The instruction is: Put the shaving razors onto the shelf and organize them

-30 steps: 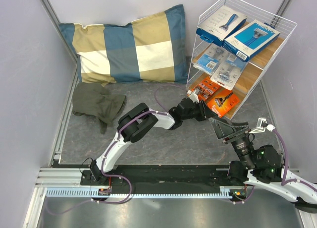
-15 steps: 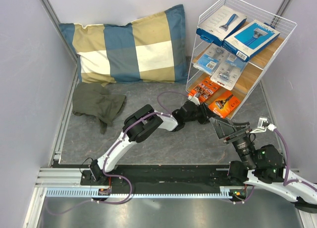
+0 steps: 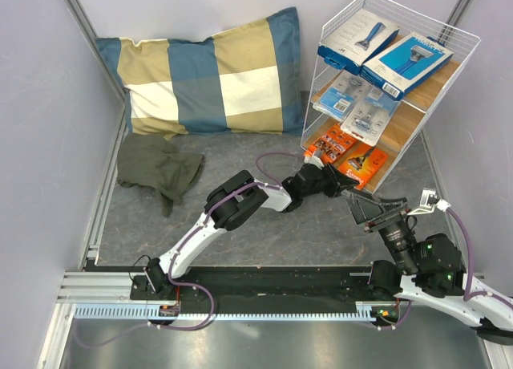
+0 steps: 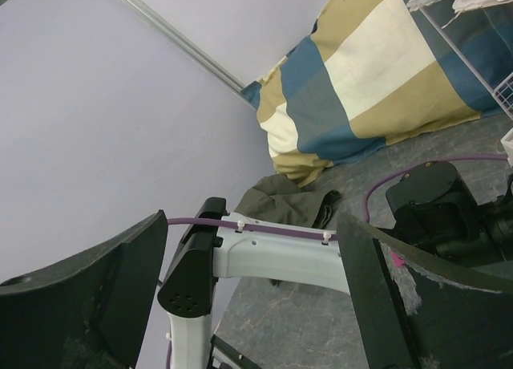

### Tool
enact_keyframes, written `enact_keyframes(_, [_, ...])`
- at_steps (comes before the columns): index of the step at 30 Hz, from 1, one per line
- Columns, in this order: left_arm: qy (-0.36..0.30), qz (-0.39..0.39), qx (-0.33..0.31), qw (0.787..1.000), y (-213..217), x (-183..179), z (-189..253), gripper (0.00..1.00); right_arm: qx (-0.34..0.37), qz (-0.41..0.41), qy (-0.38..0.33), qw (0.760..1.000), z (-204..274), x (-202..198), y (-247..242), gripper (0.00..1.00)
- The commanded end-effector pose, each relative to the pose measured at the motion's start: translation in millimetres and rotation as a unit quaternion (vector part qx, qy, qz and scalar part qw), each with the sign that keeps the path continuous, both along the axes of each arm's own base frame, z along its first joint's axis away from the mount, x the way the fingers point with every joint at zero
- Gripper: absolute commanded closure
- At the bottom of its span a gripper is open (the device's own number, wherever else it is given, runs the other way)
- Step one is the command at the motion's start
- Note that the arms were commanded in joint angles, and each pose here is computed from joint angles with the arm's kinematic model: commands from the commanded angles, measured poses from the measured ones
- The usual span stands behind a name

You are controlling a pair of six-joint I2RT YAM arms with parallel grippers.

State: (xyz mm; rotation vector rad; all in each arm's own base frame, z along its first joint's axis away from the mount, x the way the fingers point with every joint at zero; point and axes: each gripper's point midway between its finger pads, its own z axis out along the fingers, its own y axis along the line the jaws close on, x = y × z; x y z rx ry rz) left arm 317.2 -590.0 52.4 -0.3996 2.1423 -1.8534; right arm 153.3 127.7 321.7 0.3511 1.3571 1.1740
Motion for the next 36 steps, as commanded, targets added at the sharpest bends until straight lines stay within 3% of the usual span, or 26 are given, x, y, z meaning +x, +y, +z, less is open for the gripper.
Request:
enact_keyframes(1, [0.018,0.033,-0.033,0.999,-4,21,10,0.97,0.015,-0.004,-0.002,1.0,13,-3,-10,0.05])
enact_keyframes(13, [0.018,0.082,-0.033,0.996,17,52,7,0.97,0.009,-0.008,0.006,1.0,10,-2,-12,0.05])
enact_keyframes(27, [0.021,0.097,-0.027,0.995,21,68,8,0.88,0.006,-0.006,0.009,1.0,7,-2,-11,0.05])
enact_keyframes(30, [0.009,0.083,-0.017,0.996,17,68,12,0.8,0.006,-0.005,0.011,1.0,6,-2,-10,0.05])
enact_keyframes(31, [0.012,0.082,-0.007,0.996,17,67,10,0.73,0.005,-0.004,0.012,1.0,5,-2,-9,0.05])
enact_keyframes(33, [0.003,0.079,0.001,0.997,17,66,11,0.69,0.005,-0.003,0.012,1.0,4,-2,-9,0.05])
enact_keyframes(36, [-0.007,0.072,0.013,0.997,17,63,16,0.46,0.006,-0.003,0.013,1.0,5,-2,-9,0.05])
